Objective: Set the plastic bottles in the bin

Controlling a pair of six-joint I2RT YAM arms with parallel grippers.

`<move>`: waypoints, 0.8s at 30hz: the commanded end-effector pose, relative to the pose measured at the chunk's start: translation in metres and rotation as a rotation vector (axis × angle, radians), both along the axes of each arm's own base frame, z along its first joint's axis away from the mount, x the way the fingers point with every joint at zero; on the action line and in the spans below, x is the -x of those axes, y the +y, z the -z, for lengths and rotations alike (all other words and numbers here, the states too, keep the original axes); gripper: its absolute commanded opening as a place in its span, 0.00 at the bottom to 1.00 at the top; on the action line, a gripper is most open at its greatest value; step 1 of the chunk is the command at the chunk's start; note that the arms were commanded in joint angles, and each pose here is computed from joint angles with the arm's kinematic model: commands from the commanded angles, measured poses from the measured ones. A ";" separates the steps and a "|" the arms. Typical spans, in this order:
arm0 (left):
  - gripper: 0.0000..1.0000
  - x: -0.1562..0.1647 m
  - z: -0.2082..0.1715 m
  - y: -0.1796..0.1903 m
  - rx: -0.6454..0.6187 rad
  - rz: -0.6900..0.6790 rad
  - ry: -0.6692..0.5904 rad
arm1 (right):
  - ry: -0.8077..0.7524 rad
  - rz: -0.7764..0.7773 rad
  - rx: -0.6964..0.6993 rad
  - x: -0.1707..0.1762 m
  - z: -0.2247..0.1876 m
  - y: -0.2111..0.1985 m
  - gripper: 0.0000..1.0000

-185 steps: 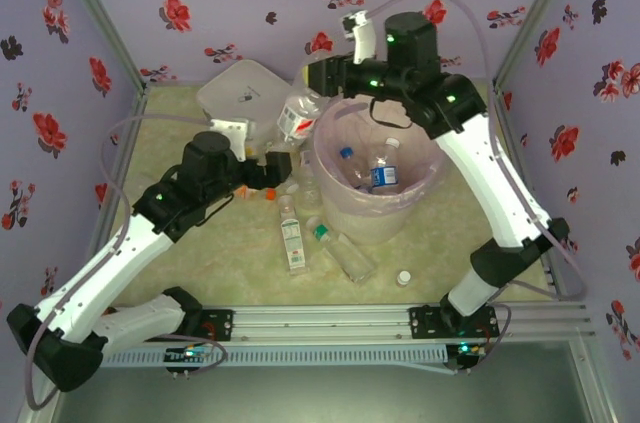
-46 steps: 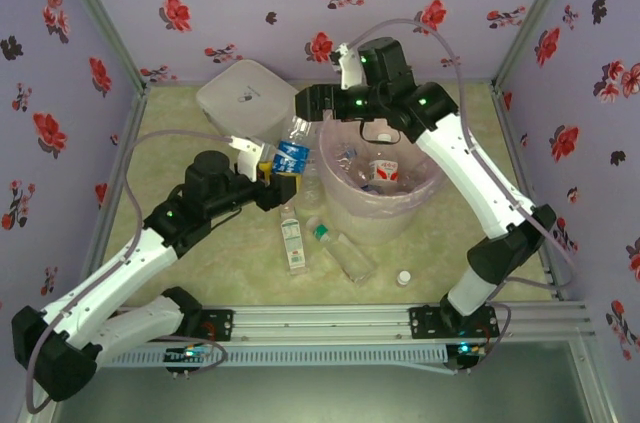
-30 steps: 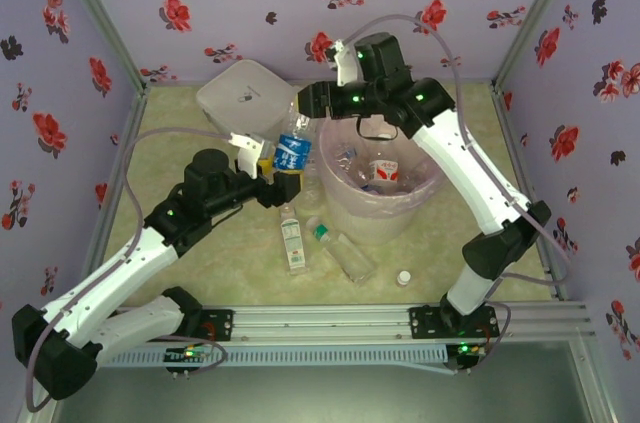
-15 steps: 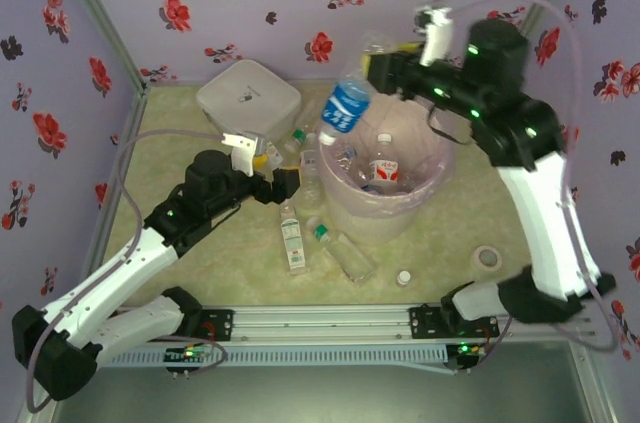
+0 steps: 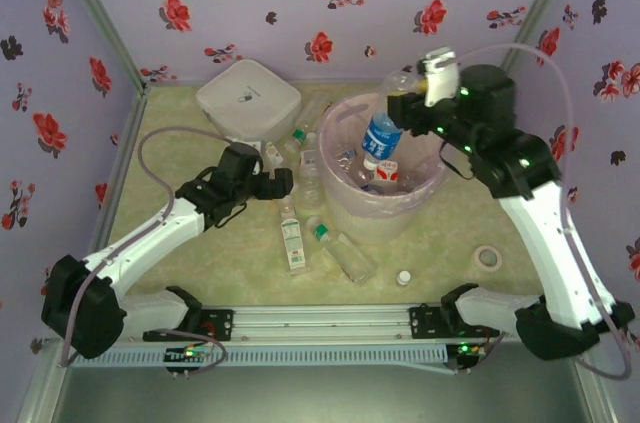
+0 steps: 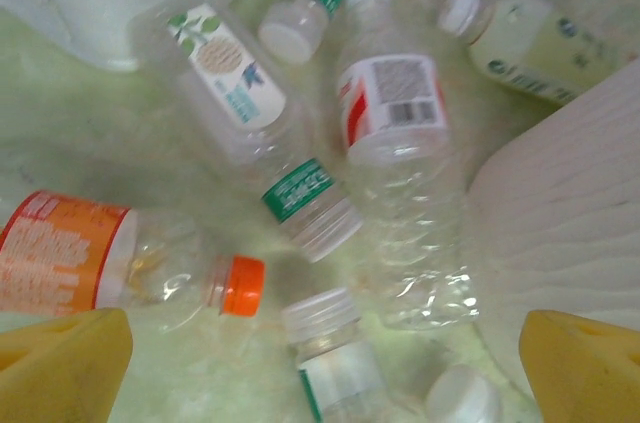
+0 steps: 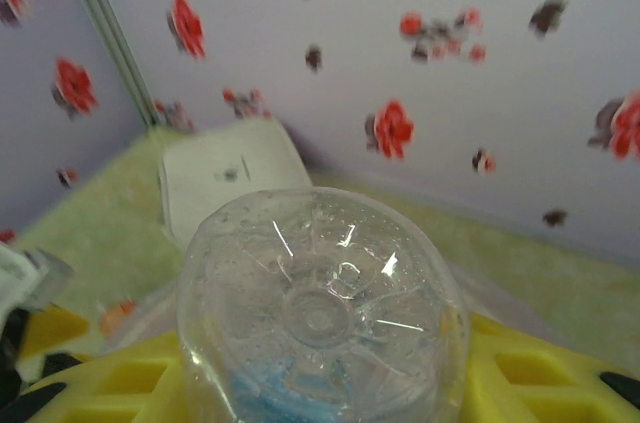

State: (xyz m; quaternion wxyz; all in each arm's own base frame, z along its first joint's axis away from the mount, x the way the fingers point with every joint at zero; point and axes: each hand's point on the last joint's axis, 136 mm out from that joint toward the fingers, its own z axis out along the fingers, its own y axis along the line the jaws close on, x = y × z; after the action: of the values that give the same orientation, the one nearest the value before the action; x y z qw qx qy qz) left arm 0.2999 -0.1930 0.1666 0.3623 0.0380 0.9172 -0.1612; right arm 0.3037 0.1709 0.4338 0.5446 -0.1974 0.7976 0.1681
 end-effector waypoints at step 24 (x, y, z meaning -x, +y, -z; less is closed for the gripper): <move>1.00 0.002 0.016 0.003 0.020 -0.042 0.042 | 0.414 0.115 0.242 -0.049 0.230 0.017 0.11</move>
State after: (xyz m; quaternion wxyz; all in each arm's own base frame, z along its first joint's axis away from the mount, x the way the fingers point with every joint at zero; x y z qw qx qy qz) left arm 0.2979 -0.1895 0.1533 0.3474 0.0191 0.9246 -0.1549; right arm 0.3441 0.2052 0.2447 0.3788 -0.1939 0.8957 0.1289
